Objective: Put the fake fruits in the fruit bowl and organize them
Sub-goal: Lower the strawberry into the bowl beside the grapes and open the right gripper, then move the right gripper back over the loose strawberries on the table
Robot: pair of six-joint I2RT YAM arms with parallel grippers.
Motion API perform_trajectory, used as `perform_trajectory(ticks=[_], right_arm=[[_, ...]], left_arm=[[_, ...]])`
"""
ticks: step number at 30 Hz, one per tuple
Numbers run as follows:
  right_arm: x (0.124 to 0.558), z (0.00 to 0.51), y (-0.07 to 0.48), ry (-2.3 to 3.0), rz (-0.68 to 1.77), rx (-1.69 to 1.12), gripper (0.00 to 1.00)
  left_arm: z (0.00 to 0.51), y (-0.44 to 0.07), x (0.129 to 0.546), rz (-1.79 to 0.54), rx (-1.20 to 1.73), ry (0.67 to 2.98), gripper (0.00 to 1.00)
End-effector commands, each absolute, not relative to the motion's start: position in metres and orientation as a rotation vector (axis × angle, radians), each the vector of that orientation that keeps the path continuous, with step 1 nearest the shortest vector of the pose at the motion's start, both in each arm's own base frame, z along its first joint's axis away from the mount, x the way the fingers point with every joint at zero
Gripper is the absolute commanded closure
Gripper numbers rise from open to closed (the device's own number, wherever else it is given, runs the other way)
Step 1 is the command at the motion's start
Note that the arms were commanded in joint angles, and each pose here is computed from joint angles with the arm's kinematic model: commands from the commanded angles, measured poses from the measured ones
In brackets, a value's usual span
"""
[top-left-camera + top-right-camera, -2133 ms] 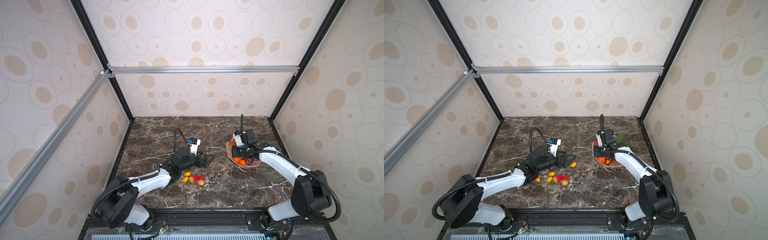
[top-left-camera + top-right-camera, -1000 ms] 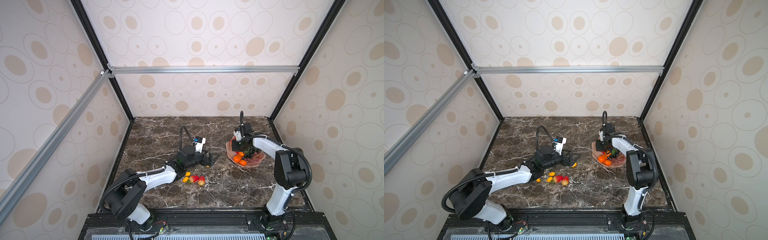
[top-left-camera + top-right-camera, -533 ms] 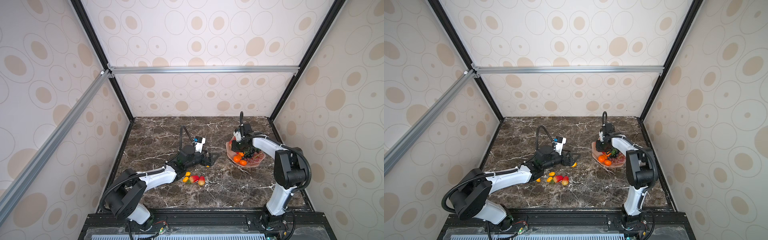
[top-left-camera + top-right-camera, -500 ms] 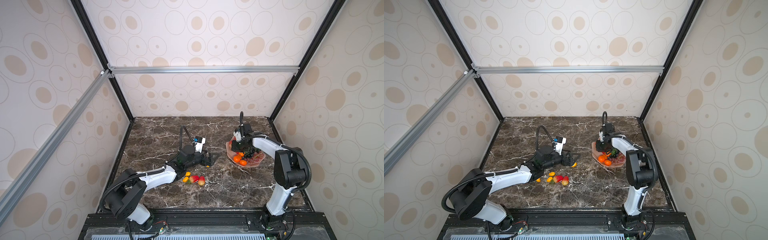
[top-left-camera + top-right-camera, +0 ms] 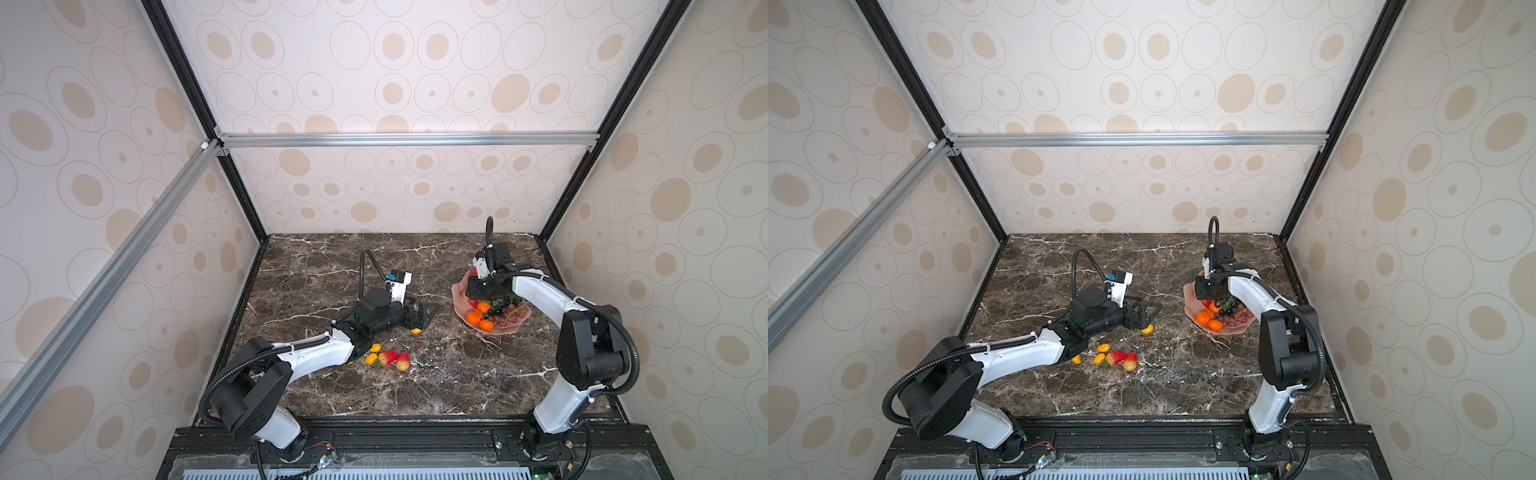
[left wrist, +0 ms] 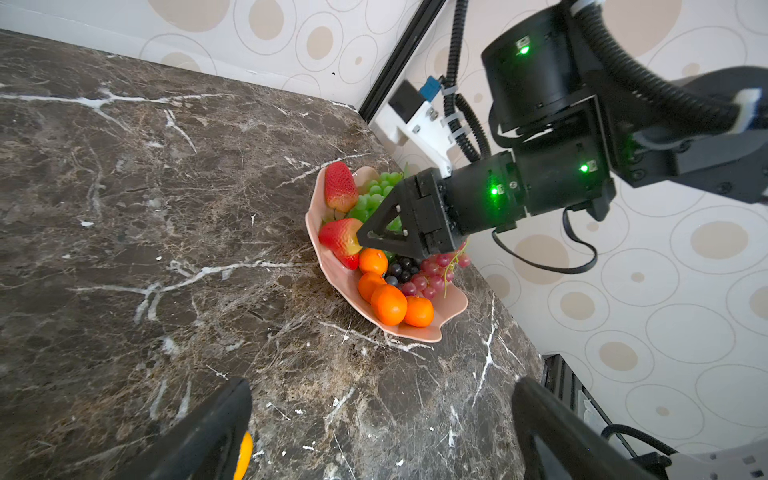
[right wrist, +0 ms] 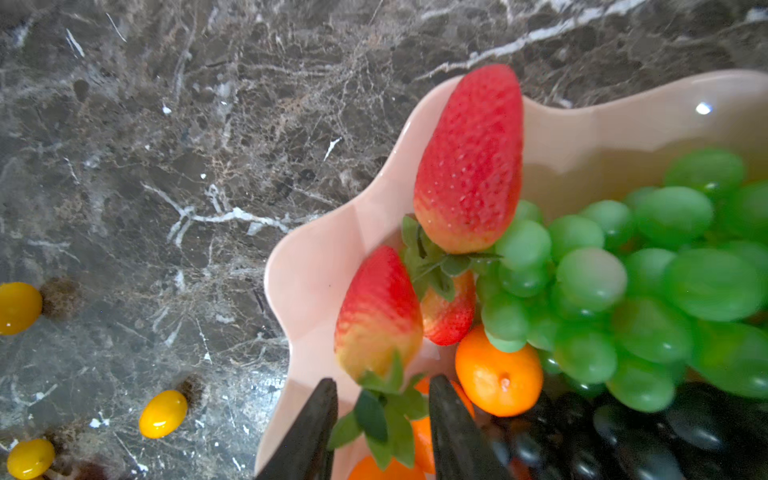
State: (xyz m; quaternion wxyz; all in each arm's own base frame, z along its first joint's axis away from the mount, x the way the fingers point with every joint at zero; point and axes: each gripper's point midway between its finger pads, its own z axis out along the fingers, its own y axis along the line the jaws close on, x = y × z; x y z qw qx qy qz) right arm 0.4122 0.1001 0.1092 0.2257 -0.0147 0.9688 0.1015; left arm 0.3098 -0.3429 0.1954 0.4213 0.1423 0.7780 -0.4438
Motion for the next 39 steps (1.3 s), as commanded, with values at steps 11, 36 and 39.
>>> perform_trajectory(ticks=[11,36,39], right_arm=[[0.4,0.111,0.096,2.686,0.257,-0.03,0.6],[0.259,0.125,0.215,2.681,0.284,-0.091,0.6],[0.236,0.113,0.233,2.702,0.315,-0.029,0.6]], left_arm=[[0.211,-0.349,0.312,-1.119,0.368,1.905,0.01],[0.184,-0.218,0.277,-0.851,0.097,2.033,0.01],[0.174,-0.206,0.267,-0.821,0.074,2.076,0.01]])
